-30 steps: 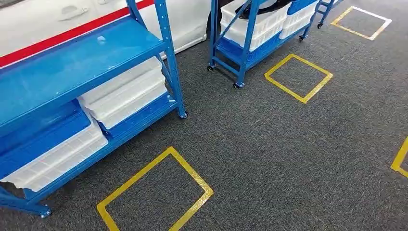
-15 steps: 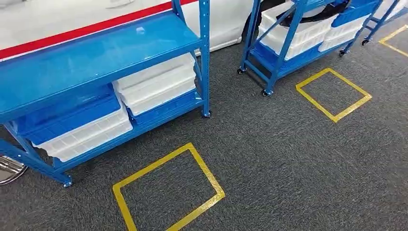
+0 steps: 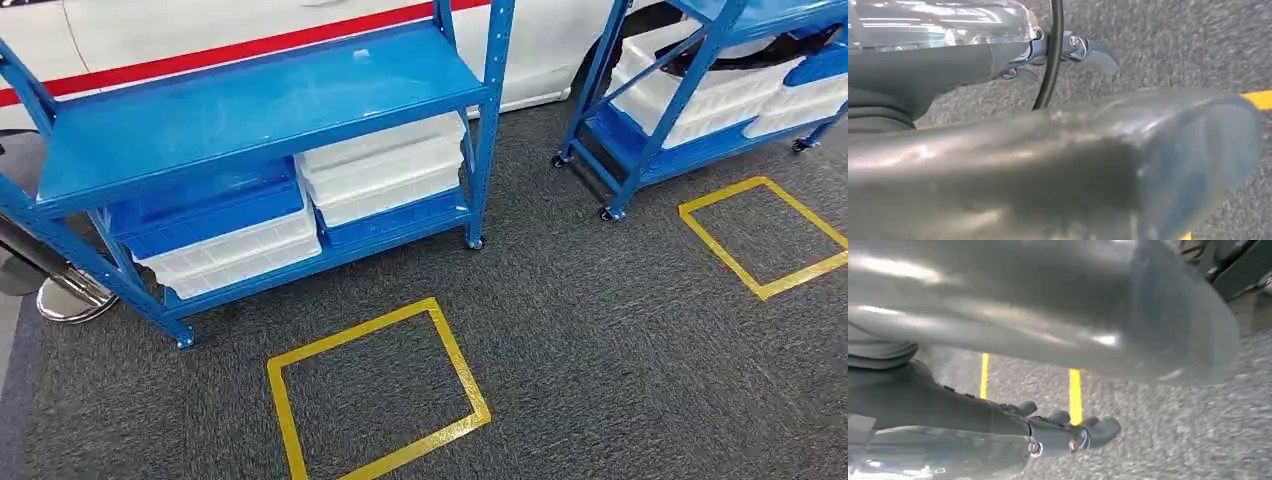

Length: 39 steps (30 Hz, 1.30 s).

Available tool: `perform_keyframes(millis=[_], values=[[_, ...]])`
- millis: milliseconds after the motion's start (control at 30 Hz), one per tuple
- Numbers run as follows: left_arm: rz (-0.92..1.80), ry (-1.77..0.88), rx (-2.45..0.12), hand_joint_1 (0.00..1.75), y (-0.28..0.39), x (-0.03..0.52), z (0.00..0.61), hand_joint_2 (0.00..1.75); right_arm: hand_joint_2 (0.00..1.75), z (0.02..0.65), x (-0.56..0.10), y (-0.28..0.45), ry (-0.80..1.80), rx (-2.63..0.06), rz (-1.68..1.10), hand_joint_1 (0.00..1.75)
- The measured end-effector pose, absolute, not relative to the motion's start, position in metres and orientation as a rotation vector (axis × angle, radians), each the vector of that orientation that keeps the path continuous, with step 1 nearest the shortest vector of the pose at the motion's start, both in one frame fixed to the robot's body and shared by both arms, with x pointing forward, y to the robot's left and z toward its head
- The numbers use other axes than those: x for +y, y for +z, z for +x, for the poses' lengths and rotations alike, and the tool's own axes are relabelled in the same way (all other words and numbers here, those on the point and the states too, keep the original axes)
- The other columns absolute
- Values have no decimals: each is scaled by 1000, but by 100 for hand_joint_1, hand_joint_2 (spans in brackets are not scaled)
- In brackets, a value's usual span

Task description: Take the parts from the cabinet and place them on the table.

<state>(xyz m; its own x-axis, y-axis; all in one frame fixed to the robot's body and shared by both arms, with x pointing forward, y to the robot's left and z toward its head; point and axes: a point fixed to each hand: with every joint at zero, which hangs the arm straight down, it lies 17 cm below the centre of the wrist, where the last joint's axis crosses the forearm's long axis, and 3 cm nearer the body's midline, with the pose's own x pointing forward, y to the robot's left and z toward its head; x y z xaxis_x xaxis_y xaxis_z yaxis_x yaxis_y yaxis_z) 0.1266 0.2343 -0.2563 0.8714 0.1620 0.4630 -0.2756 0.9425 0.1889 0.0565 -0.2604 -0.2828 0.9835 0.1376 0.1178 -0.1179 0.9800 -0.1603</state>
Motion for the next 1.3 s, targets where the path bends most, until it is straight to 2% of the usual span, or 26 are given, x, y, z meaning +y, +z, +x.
perform_keyframes(millis=[1300], values=[[230, 240, -471, 0, -256, 229, 125, 0, 0, 52, -263, -283, 137, -136, -106, 0]])
